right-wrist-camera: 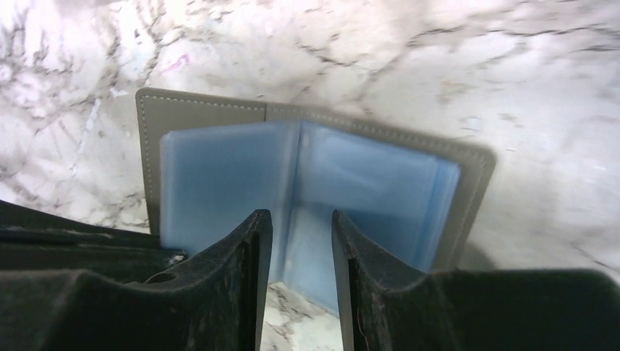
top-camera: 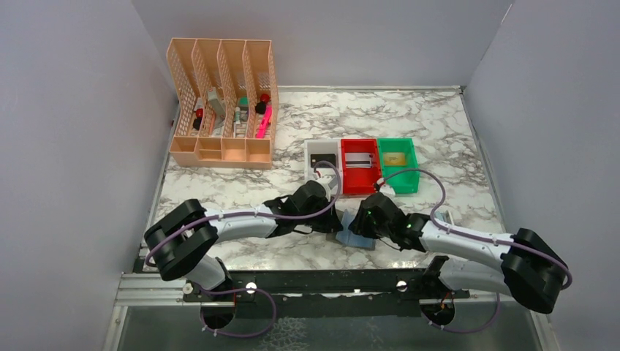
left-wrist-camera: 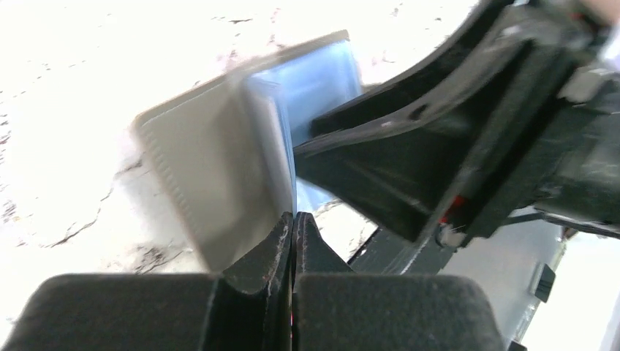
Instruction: Take the credit cards out of the card holder
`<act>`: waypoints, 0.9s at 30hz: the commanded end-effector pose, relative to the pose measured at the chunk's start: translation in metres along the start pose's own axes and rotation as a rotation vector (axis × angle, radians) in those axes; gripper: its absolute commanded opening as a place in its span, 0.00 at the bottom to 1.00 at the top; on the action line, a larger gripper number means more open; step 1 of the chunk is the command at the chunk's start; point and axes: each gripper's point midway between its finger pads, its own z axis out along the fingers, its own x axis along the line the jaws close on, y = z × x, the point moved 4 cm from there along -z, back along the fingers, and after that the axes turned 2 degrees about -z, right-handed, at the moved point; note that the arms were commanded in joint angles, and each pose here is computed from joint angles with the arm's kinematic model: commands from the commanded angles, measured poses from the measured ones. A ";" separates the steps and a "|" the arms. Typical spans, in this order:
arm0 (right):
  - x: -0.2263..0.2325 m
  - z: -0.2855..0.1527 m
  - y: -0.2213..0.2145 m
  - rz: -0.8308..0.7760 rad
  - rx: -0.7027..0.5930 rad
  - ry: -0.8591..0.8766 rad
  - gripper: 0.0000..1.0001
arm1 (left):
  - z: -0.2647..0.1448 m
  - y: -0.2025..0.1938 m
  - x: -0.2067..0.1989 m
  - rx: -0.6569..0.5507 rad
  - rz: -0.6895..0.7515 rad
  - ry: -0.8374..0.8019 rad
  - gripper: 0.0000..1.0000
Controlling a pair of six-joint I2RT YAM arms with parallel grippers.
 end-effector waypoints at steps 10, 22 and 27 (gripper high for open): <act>-0.027 -0.037 0.037 -0.048 -0.190 -0.197 0.47 | -0.037 0.011 0.034 -0.104 0.036 0.308 0.00; -0.023 -0.062 0.082 -0.127 -0.351 -0.260 0.73 | -0.099 0.036 0.045 -0.310 0.047 0.470 0.93; -0.029 -0.075 0.121 -0.122 -0.440 -0.256 0.89 | -0.146 0.077 0.066 -0.418 0.081 0.604 0.99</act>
